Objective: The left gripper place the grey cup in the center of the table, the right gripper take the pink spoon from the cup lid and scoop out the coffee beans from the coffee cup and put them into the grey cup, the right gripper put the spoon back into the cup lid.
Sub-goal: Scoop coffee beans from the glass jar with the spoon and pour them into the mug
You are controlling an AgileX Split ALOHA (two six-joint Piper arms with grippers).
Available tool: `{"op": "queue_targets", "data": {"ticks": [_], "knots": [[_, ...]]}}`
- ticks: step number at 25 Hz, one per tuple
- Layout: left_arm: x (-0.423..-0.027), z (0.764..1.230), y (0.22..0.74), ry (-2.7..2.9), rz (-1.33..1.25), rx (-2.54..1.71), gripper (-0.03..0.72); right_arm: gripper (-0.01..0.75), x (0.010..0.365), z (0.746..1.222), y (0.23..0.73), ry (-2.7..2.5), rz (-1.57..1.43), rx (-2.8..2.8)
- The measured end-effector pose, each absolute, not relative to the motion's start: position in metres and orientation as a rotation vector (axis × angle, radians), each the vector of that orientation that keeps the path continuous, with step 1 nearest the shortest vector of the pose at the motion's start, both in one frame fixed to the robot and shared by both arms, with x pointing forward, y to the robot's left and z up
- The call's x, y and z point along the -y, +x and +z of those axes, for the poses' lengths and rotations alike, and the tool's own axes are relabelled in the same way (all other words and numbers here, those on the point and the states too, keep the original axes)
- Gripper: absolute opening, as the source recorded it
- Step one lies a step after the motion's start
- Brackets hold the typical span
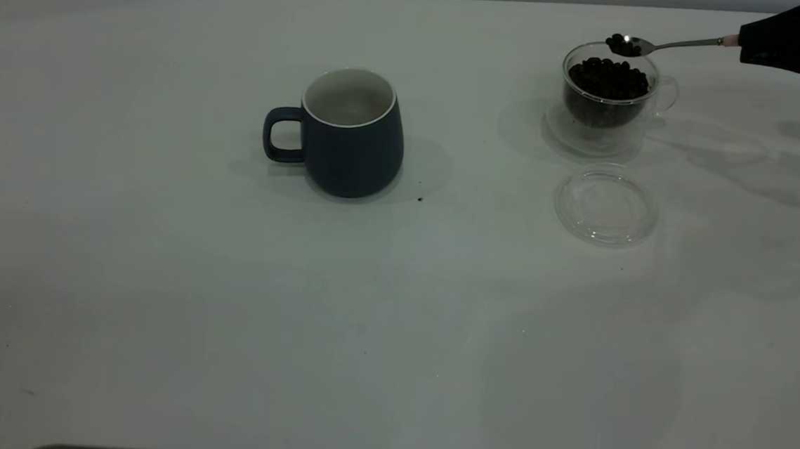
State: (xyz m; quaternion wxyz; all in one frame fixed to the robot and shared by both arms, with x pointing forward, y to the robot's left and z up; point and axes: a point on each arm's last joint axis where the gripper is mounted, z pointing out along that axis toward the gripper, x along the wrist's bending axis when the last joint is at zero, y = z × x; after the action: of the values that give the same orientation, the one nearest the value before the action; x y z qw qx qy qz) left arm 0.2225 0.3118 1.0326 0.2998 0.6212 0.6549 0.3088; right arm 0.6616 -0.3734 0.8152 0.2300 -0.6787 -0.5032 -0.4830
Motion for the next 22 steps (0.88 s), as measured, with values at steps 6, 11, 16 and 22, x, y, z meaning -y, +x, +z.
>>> {"op": "queue_targets", "data": {"ticks": [6,11,16,22], "knots": [[-0.312,1.033,0.222,1.649,0.82,-1.738,0.37,0.097,0.373,0.816,0.662,-1.883,-1.313,1.345],[-0.312,1.033,0.222,1.649,0.82,-1.738,0.37,0.097,0.373,0.829,0.664,-1.878,-1.335,1.362],[-0.312,1.033,0.222,1.649,0.82,-1.738,0.37,0.097,0.36,0.836,0.667,-1.852,-1.328,1.385],[-0.312,1.033,0.222,1.649,0.82,-1.738,0.37,0.097,0.323,0.837,0.671,-1.777,-1.291,1.433]]}}
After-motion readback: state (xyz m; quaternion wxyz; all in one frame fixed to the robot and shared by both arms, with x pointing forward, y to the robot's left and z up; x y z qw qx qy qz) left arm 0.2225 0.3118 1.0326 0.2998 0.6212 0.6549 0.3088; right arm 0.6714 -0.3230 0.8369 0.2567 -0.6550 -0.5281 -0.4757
